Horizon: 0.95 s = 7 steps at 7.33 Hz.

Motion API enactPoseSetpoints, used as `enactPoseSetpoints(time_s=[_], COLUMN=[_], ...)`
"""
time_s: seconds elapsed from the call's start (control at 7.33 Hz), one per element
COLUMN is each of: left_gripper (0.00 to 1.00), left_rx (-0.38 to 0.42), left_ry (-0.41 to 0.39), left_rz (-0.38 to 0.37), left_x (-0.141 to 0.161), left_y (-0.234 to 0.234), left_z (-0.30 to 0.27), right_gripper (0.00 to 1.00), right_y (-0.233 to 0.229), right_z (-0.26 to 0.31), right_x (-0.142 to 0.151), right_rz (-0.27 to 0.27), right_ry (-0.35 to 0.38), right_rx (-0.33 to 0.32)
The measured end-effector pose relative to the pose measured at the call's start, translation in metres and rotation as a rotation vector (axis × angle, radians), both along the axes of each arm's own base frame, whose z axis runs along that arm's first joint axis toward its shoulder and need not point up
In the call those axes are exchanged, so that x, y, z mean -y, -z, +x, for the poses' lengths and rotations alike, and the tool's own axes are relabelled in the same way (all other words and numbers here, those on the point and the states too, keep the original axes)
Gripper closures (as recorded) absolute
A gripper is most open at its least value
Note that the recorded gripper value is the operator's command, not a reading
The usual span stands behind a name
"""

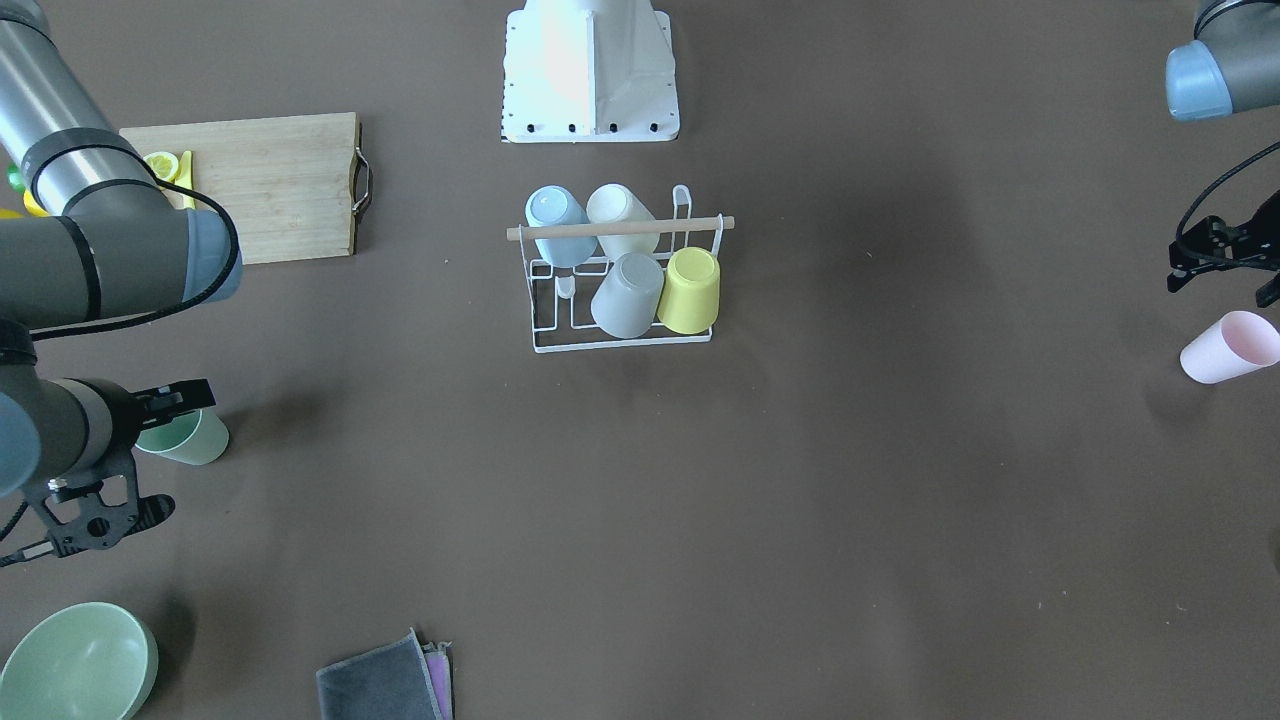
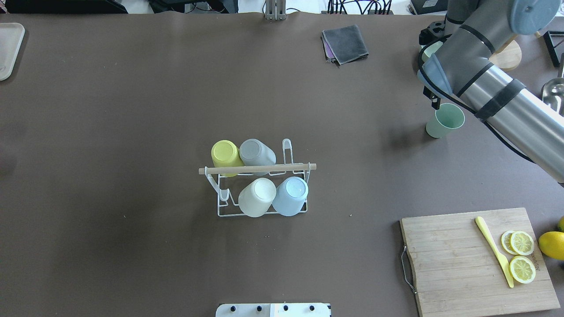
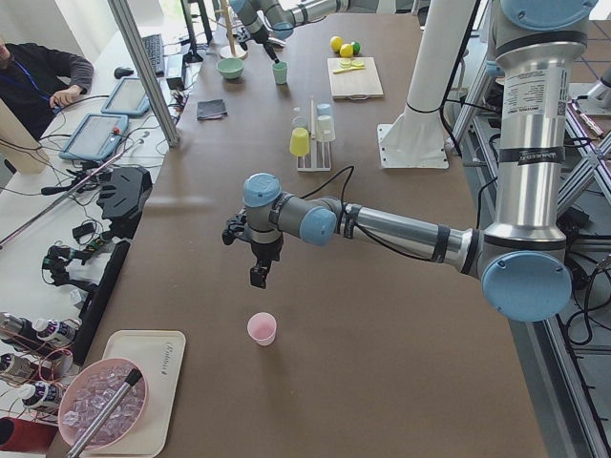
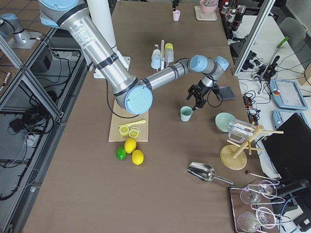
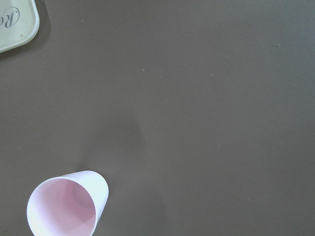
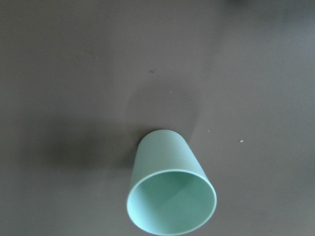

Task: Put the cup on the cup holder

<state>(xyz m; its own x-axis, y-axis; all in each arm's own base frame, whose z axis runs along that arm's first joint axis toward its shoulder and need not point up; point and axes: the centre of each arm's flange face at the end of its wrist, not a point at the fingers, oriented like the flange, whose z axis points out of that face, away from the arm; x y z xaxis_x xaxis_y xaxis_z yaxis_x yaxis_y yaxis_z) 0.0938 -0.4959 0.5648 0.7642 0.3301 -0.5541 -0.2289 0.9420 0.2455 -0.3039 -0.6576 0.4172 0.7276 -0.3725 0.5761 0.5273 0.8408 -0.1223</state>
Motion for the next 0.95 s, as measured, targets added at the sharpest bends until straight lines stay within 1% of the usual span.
enactPoseSetpoints(time_s=[0.14,0.27,0.41,0.55,0.68,0.82,0.95], left_gripper=[0.01,0.01,0.01,0.01,0.01,0.01,0.01], left_rx=[0.078,0.152,0.234,0.311,0.368,0.417,0.474], left_ry=[-0.042,-0.081,-0.122,-0.179,-0.248,-0.312,-0.399], left_rz=[0.051,0.1,0.137,0.173,0.215,0.259,0.317], left_x=[0.003,0.006,0.009,0.014,0.02,0.026,0.031], left_y=[-0.003,-0.005,-0.006,-0.005,0.0,0.006,0.012], left_z=[0.011,0.019,0.029,0.037,0.041,0.042,0.044], right_gripper=[0.01,0.01,0.01,0.01,0.01,0.01,0.01], right_y=[0.0,-0.008,-0.019,-0.024,-0.023,-0.016,-0.01], right_z=[-0.015,-0.023,-0.027,-0.03,-0.032,-0.035,-0.038], right_x=[-0.002,-0.003,-0.001,0.004,0.01,0.017,0.025], right_rz=[0.02,0.029,0.023,0.014,0.011,0.02,0.038], right_ry=[0.046,0.094,0.125,0.138,0.142,0.15,0.172], right_rx=[-0.018,-0.028,-0.041,-0.051,-0.057,-0.064,-0.073])
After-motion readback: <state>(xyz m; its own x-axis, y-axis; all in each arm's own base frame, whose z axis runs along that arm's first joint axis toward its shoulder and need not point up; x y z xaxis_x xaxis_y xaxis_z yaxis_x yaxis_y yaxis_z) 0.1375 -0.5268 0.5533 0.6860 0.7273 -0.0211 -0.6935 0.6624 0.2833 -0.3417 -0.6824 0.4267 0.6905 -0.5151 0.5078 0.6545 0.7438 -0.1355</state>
